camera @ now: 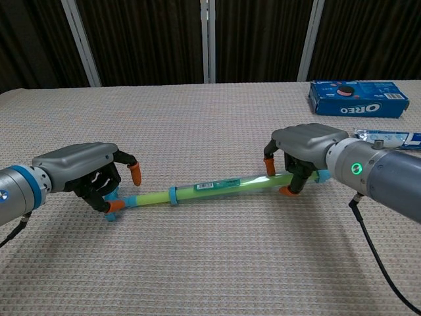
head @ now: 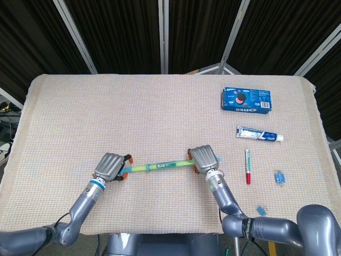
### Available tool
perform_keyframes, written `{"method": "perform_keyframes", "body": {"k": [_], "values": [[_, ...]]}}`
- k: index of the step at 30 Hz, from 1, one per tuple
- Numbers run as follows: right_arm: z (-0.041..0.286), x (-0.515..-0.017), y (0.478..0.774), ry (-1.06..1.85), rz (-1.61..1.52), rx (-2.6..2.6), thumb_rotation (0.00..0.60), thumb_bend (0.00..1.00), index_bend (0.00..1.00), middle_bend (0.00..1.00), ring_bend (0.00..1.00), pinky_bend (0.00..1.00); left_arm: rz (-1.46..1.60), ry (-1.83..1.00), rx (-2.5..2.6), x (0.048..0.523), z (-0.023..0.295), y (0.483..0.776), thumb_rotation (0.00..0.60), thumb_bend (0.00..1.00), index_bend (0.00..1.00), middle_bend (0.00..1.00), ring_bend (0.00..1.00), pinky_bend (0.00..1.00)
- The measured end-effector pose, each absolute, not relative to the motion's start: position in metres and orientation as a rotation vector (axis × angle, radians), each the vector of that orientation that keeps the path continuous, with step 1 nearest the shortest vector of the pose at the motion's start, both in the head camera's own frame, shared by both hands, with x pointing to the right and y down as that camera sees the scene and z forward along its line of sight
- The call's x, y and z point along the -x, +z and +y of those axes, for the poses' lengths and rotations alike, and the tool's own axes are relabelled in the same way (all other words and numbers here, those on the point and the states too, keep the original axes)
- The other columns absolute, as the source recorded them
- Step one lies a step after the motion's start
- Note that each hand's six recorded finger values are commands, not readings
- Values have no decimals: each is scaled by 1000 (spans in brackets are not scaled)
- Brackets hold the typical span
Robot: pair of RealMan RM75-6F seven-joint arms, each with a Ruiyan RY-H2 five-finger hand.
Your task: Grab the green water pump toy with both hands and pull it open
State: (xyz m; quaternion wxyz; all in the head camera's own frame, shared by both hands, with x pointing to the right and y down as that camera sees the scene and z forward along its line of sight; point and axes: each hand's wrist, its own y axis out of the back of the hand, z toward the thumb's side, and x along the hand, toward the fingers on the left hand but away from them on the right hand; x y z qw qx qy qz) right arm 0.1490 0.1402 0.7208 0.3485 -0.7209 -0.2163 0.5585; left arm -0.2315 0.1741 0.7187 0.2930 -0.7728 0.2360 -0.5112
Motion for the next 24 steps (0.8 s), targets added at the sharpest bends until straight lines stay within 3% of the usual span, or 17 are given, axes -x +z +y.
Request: {"method": "perform_keyframes", "body": {"k": [18, 24], "values": [[137, -151, 718, 1442, -575, 1865, 600, 448, 739, 1000, 1000, 1000, 606, -1421, 2075, 230, 179, 731, 600, 406, 420, 815, 768, 981], [136, -152, 716, 1441, -580, 1865, 600, 449, 740, 1000, 1000, 1000, 603, -1430, 2073, 229, 181, 733, 600, 462, 523, 815, 768, 980]]}}
